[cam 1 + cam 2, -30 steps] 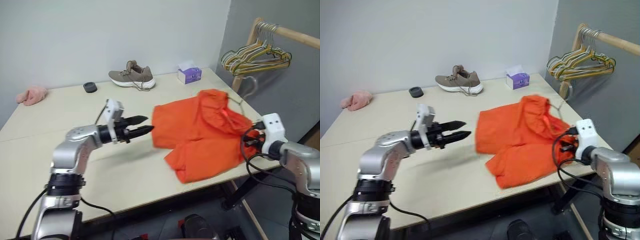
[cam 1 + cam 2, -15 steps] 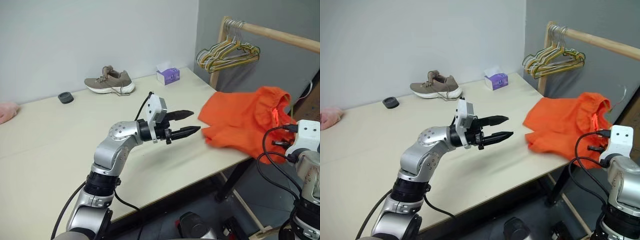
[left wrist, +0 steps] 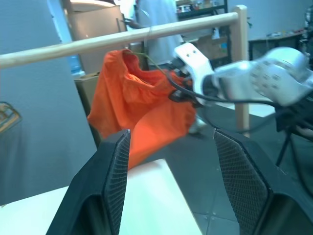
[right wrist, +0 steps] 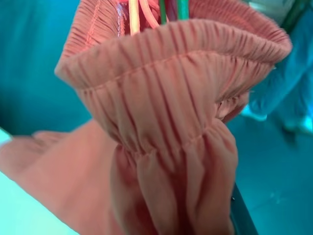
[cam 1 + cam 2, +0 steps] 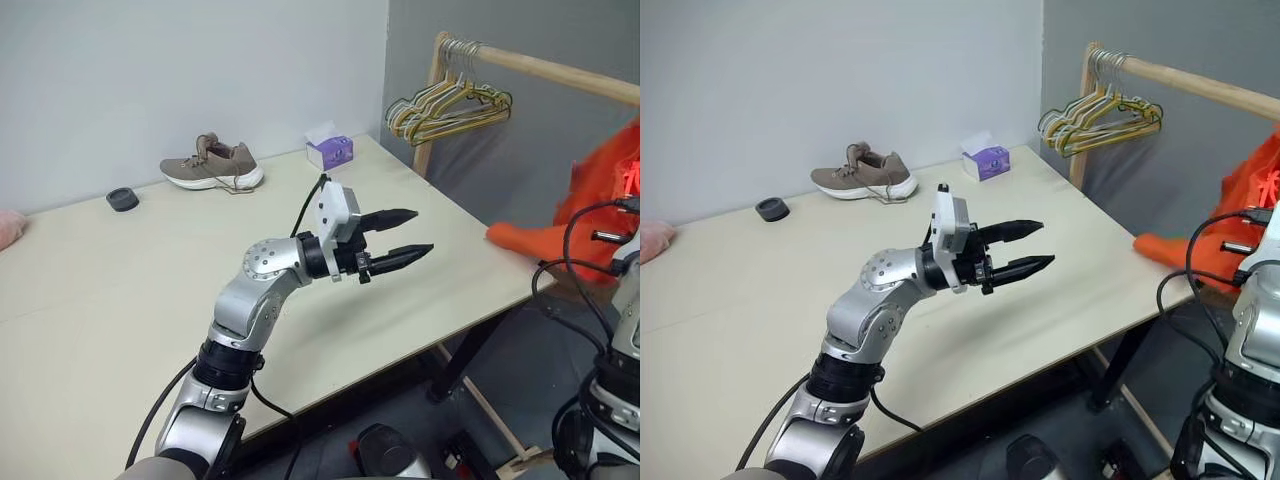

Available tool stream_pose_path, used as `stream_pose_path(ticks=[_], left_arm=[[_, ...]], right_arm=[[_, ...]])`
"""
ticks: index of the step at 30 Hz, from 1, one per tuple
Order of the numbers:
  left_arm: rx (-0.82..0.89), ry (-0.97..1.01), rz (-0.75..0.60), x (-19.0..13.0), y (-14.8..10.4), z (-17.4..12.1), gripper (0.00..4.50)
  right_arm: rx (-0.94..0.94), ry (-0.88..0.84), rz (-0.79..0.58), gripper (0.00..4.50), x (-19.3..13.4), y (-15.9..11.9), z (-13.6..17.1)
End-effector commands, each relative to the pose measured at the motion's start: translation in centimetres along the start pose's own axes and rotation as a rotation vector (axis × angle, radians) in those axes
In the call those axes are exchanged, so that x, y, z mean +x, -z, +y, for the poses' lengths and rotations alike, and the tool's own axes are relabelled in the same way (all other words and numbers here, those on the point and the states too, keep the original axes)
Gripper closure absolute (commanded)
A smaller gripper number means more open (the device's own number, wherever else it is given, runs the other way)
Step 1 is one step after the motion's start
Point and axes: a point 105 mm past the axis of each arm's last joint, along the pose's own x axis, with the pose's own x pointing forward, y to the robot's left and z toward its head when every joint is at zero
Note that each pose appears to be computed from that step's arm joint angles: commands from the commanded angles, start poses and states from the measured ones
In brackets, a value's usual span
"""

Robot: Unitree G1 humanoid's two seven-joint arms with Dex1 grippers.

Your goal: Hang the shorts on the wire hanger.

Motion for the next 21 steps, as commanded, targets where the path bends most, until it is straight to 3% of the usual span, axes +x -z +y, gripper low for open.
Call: stream_pose_path(ticks=[1, 13, 21], left_arm=[[0.071, 0.025, -0.029, 0.4, -1.3, -0.5, 1.64], [0.041, 0.098, -0.122, 1.4, -3.2, -1.1, 1.64], [-0.005, 0.138, -0.169, 2.0, -4.8, -1.3, 1.64]], right_arm=[[0.069, 0.016, -0.016, 4.5, -0.1, -1.6, -0.3], [0.185, -0.047, 0.179, 4.5, 0.5, 0.1, 0.5], [0.203, -0.055, 0.194, 4.5, 0.5, 0.3, 0.6]])
